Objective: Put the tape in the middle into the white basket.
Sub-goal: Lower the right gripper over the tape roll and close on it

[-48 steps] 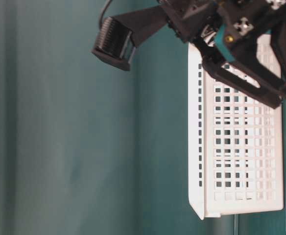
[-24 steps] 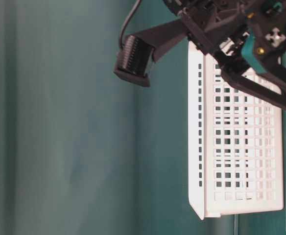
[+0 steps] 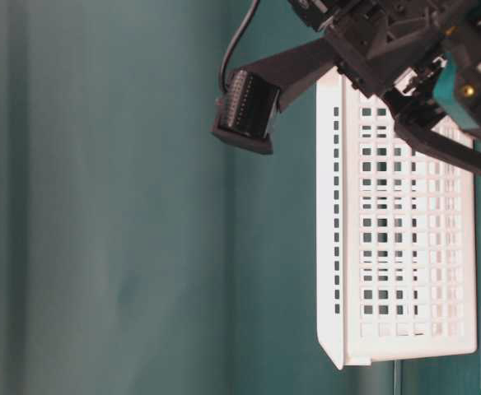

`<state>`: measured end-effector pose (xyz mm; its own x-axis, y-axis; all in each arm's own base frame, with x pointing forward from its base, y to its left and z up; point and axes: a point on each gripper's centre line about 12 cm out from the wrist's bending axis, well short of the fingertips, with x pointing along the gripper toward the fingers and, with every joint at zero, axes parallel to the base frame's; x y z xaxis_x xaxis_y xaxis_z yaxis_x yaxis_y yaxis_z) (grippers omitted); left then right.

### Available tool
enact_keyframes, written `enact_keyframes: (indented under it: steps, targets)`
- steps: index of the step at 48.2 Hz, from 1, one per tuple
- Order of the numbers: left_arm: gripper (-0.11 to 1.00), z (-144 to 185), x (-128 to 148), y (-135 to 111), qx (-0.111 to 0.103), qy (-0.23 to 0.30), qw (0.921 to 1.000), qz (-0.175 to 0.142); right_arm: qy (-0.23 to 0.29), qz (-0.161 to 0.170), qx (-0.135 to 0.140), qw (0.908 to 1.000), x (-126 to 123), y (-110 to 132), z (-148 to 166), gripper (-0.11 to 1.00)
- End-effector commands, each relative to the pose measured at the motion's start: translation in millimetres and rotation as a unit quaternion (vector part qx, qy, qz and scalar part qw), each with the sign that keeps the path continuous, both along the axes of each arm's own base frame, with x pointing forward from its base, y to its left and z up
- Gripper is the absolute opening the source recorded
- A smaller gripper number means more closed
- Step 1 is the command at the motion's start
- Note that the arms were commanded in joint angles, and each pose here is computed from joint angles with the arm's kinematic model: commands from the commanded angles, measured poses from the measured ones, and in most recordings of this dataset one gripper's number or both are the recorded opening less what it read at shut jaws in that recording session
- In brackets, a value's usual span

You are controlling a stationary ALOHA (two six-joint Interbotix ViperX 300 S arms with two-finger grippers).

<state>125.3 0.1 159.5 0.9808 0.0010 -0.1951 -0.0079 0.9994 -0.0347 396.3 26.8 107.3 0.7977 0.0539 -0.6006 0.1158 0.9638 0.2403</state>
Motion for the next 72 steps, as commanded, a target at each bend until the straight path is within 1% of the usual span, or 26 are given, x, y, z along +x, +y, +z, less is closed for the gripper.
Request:
enact_keyframes:
  steps: [1,17,72]
  targets:
    - [-0.11,6,1,0,0.001,-0.007,1.0000,0.001,-0.017,0.003,0.001,0.9999,6,3,10,1.00]
    - [-0.11,5,1,0,0.001,-0.007,1.0000,0.002,-0.007,0.003,0.003,1.0000,10,4,1,1.00]
    - [-0.11,5,1,0,0.001,-0.007,1.0000,0.002,0.006,0.002,0.003,1.0000,20,5,-16,1.00]
